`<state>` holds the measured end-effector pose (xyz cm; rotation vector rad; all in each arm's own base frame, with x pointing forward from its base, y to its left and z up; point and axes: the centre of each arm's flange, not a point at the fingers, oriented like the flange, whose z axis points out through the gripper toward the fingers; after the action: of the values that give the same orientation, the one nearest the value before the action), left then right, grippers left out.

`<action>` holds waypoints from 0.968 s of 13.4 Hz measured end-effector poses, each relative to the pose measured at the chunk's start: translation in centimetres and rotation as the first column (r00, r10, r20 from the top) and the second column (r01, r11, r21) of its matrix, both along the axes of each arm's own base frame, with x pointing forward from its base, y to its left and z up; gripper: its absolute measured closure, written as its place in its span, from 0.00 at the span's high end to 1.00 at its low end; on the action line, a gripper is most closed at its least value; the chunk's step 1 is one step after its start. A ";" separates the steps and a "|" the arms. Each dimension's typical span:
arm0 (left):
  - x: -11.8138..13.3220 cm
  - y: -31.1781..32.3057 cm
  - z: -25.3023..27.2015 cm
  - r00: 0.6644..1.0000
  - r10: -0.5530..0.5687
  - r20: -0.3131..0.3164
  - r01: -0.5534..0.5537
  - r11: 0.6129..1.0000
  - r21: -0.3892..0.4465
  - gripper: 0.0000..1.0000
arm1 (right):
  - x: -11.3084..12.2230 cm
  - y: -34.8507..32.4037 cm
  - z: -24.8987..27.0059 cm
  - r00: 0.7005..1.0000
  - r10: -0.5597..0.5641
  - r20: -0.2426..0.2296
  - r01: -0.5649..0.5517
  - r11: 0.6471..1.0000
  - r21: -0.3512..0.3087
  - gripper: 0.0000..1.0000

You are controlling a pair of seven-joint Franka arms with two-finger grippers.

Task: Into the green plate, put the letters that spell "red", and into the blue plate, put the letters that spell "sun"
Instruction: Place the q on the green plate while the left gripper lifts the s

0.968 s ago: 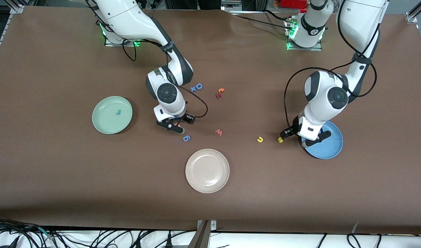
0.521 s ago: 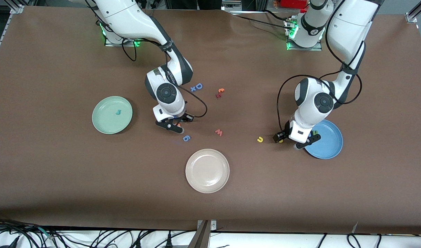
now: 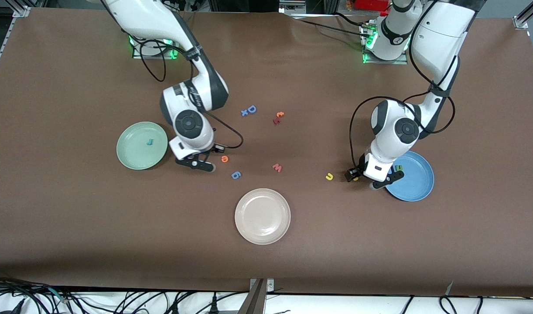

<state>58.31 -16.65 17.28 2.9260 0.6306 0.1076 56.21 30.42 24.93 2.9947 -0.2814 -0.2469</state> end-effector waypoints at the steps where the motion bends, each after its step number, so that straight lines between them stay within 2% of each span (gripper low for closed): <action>1: -0.1 -0.3 -0.2 1.000 -0.011 -0.002 0.011 1.000 0.004 0.69 | 0.7 -2.0 0.9 0.999 0.030 -0.018 -0.031 1.000 -0.007 0.27; 4: -0.2 -0.3 -0.5 0.999 -0.038 -0.001 0.038 0.999 0.025 0.67 | 1.9 -8.8 0.9 0.989 0.119 -0.092 -0.122 0.992 -0.025 0.27; 8: -0.2 -0.1 -0.7 0.999 -0.040 -0.004 0.040 0.999 0.032 0.62 | 1.9 -16.9 -0.6 0.964 0.211 -0.162 -0.216 0.976 -0.018 0.27; 10: -0.1 0.3 -0.7 0.999 -0.035 -0.003 0.035 0.999 0.035 0.61 | 1.7 -20.1 -1.1 0.951 0.253 -0.177 -0.258 0.966 -0.008 0.27; 13: -0.1 0.5 -0.7 1.000 -0.031 -0.002 0.031 0.999 0.038 0.56 | 1.1 -25.0 -3.1 0.944 0.292 -0.154 -0.293 0.956 0.019 0.27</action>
<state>58.26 -16.10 16.57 2.9712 0.5893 0.1145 57.36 5.39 21.80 2.9380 0.1784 -0.4433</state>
